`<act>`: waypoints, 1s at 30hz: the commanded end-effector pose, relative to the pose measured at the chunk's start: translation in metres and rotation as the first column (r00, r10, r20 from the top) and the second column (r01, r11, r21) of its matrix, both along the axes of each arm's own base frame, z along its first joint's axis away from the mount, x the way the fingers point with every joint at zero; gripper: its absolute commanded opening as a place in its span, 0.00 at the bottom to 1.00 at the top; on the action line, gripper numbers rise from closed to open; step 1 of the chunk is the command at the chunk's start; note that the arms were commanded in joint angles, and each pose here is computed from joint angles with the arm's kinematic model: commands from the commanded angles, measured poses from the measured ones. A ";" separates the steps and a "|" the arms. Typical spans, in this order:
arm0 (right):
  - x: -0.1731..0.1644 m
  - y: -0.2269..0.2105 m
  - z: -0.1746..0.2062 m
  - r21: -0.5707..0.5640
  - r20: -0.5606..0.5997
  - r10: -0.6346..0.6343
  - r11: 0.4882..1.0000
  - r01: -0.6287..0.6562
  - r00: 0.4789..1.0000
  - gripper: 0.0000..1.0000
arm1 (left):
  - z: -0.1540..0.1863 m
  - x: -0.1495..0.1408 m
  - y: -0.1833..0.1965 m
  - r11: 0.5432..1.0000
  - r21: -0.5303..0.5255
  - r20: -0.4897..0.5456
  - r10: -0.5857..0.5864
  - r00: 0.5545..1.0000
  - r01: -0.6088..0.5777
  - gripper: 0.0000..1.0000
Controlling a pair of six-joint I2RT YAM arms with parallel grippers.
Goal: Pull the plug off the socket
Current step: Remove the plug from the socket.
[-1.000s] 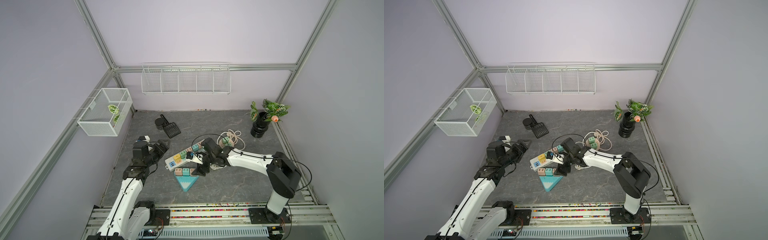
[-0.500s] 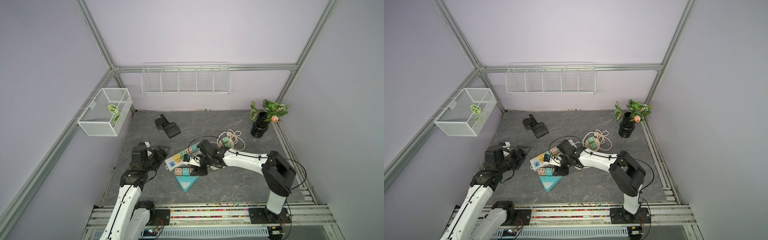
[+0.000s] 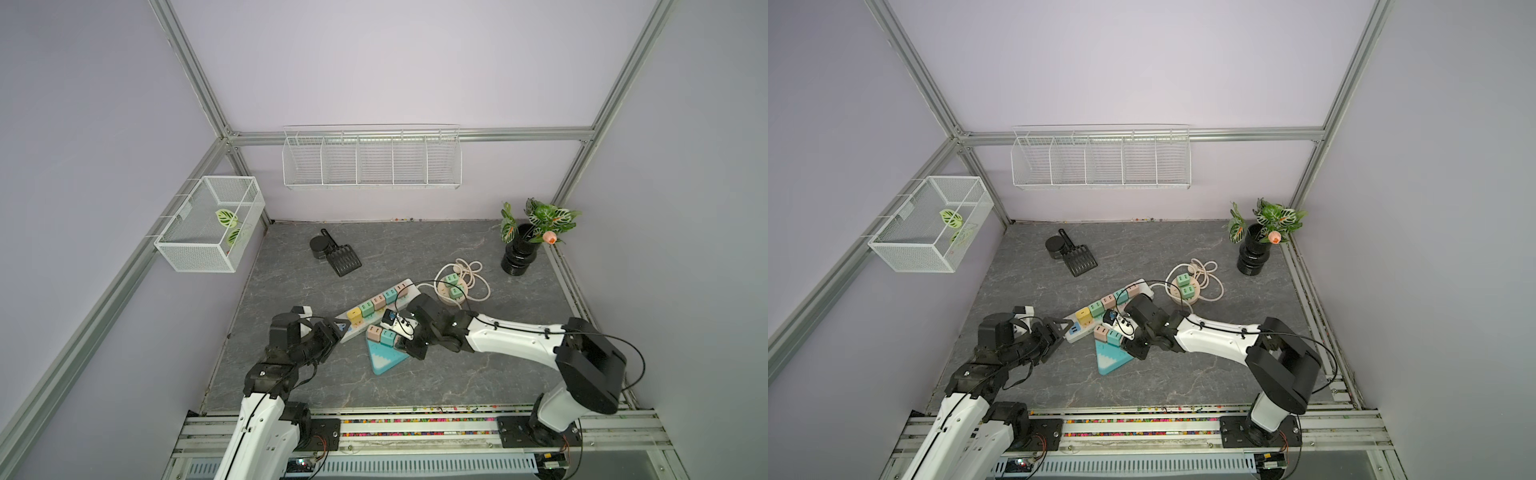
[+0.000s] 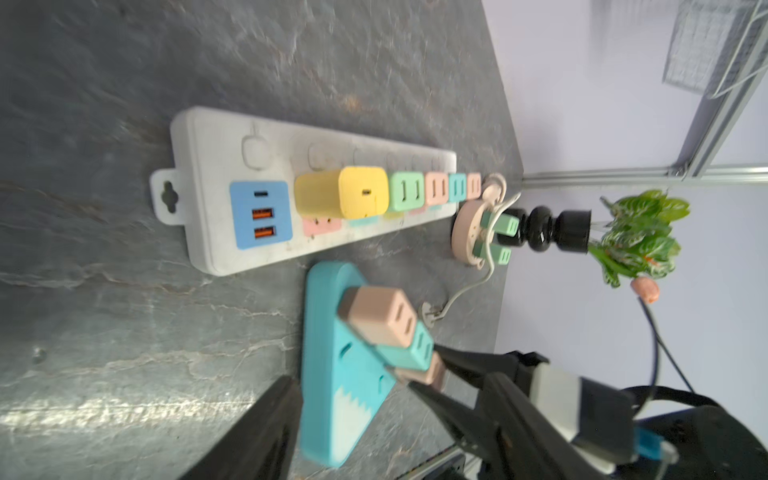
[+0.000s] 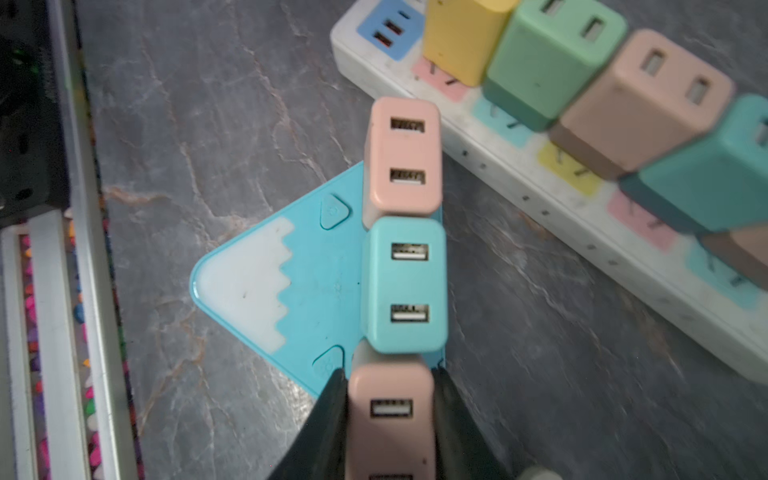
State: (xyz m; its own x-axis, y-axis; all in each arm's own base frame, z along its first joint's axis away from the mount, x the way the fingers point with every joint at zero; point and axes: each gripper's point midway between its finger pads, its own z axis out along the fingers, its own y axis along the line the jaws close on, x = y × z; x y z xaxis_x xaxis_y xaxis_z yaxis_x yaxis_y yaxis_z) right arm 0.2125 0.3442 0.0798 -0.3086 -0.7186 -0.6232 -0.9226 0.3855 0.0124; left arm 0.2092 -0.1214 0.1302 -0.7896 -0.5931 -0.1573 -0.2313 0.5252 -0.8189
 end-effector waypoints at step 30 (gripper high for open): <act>-0.006 -0.011 -0.001 0.176 0.024 -0.214 0.962 0.207 0.977 0.19 | -0.092 -0.010 -0.095 0.908 -0.004 -0.139 -0.416 0.899 0.420 0.56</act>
